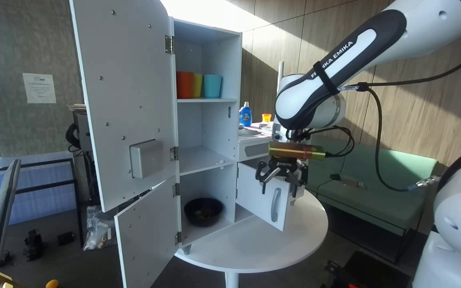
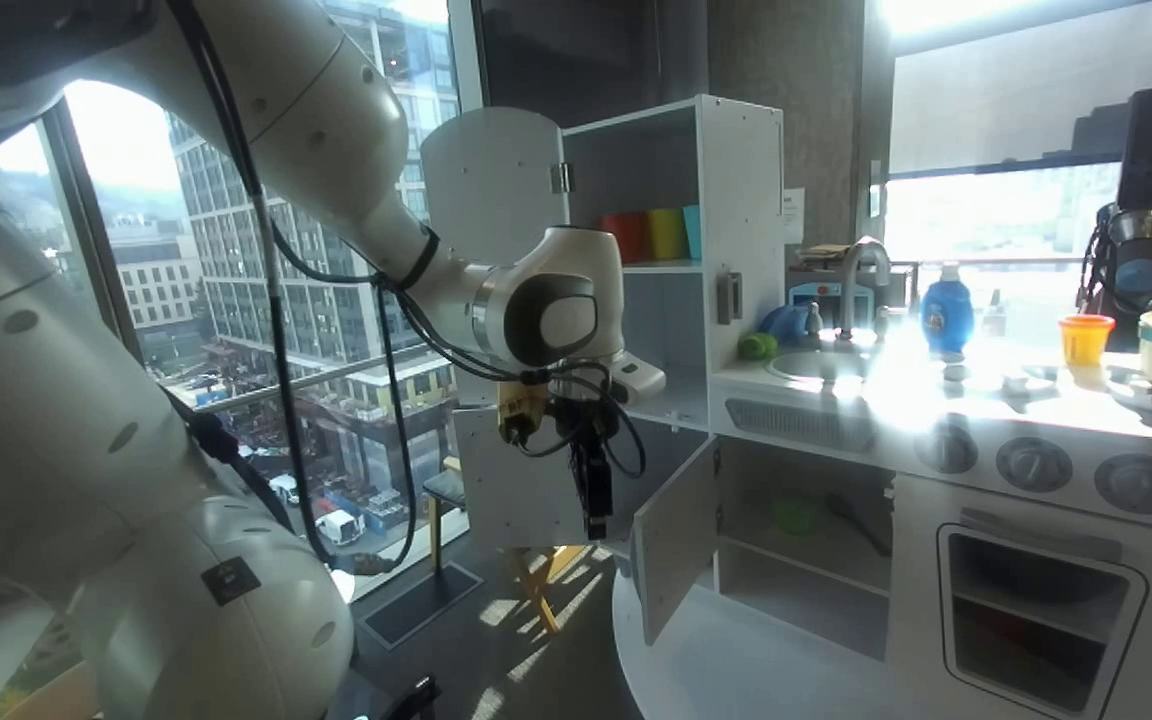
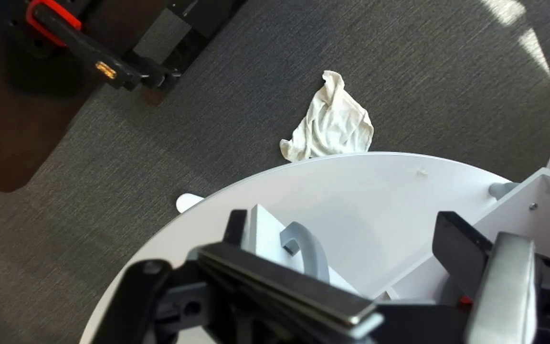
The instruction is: Close two doors on the white object
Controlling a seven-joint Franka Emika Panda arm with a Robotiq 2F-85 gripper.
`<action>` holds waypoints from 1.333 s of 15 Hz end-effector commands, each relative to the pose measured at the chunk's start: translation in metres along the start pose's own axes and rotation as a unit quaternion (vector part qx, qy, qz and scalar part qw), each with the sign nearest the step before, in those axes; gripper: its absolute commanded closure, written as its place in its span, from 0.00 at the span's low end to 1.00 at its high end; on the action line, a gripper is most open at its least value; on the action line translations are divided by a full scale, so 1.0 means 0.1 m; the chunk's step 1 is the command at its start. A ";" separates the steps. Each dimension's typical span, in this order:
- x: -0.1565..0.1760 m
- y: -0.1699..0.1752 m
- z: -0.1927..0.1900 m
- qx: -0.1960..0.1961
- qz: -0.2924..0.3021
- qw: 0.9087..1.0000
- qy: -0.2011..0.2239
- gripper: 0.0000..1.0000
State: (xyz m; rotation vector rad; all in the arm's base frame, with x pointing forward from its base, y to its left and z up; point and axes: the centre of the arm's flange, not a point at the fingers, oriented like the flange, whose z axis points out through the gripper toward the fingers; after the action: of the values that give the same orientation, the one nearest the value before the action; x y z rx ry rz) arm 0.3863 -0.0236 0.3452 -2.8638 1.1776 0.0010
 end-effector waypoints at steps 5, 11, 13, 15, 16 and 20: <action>0.62 -0.70 0.16 0.129 0.147 0.980 0.034 0.00; 1.26 -0.60 0.26 0.112 0.199 0.967 0.109 0.00; 1.36 -0.45 0.28 0.089 0.196 0.967 0.133 0.00; 1.41 -0.29 0.24 0.074 0.176 0.969 0.157 0.00; 1.40 -0.24 0.20 0.072 0.167 0.970 0.162 0.00; 1.49 -0.14 0.06 0.079 0.137 0.973 0.166 0.00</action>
State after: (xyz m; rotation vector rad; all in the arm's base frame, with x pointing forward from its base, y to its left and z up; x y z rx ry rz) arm 0.5020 -0.1111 0.3177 -2.5939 1.6028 -0.4973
